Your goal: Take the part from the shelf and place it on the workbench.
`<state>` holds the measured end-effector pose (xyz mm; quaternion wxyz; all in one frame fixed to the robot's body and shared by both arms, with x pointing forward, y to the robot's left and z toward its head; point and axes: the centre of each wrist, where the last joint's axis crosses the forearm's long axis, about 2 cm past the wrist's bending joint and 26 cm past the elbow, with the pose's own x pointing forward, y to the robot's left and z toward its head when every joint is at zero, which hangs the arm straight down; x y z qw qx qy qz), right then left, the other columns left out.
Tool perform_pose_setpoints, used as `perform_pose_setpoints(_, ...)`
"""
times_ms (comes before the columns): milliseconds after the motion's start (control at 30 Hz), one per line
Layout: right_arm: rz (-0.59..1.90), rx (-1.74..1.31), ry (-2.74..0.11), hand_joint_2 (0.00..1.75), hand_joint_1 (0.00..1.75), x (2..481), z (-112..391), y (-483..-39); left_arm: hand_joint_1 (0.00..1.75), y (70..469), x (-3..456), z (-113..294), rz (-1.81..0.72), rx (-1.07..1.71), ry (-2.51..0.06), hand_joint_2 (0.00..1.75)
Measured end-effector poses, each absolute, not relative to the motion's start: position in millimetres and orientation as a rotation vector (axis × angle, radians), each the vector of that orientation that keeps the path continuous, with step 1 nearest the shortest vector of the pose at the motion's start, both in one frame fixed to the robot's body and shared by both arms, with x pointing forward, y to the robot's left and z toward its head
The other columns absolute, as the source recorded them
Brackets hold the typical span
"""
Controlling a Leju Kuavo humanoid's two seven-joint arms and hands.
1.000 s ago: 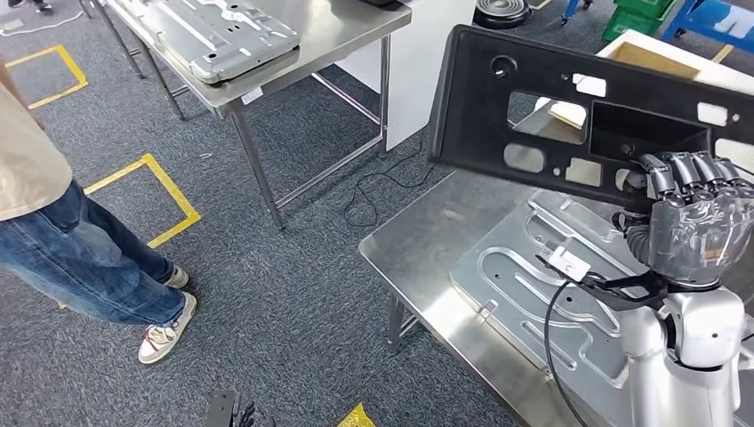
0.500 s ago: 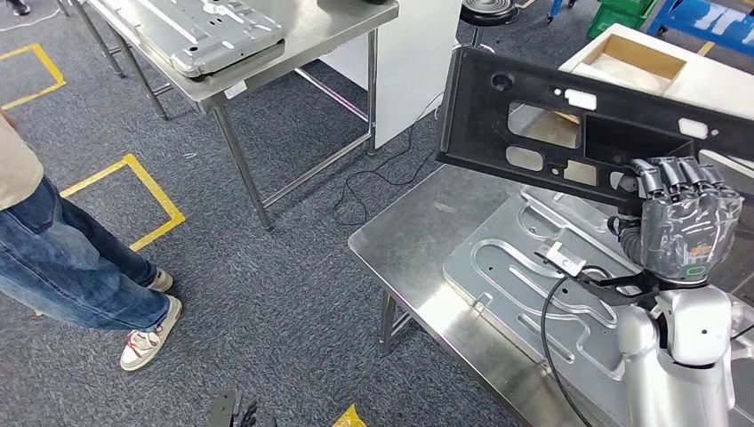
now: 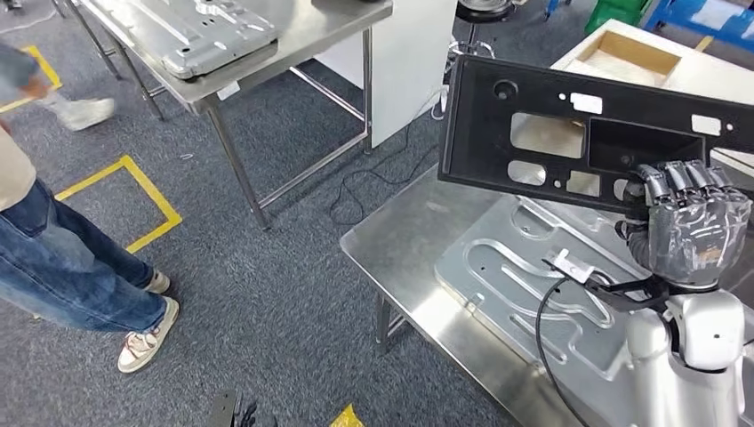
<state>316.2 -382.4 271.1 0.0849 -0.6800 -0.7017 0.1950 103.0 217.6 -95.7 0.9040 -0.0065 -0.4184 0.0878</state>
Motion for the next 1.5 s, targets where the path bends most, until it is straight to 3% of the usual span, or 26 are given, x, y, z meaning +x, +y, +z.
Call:
perform_pose_setpoints(400, 0.497, -2.027, -2.090, 1.75, 1.75, 342, 292, -395, 0.00, 212, 118, -91, 0.212, -0.035, -0.920, 1.75)
perform_pose_setpoints(1000, 0.568, -1.992, -2.038, 1.75, 1.75, 325, 269, -423, 0.00, 198, 88, -96, 0.210, -0.032, -0.885, 1.75)
perform_pose_setpoints(1500, 0.554, -1.902, -2.129, 1.75, 1.75, 288, 238, -419, 0.00, 233, 78, -103, 0.196, 0.046, -0.877, 1.75)
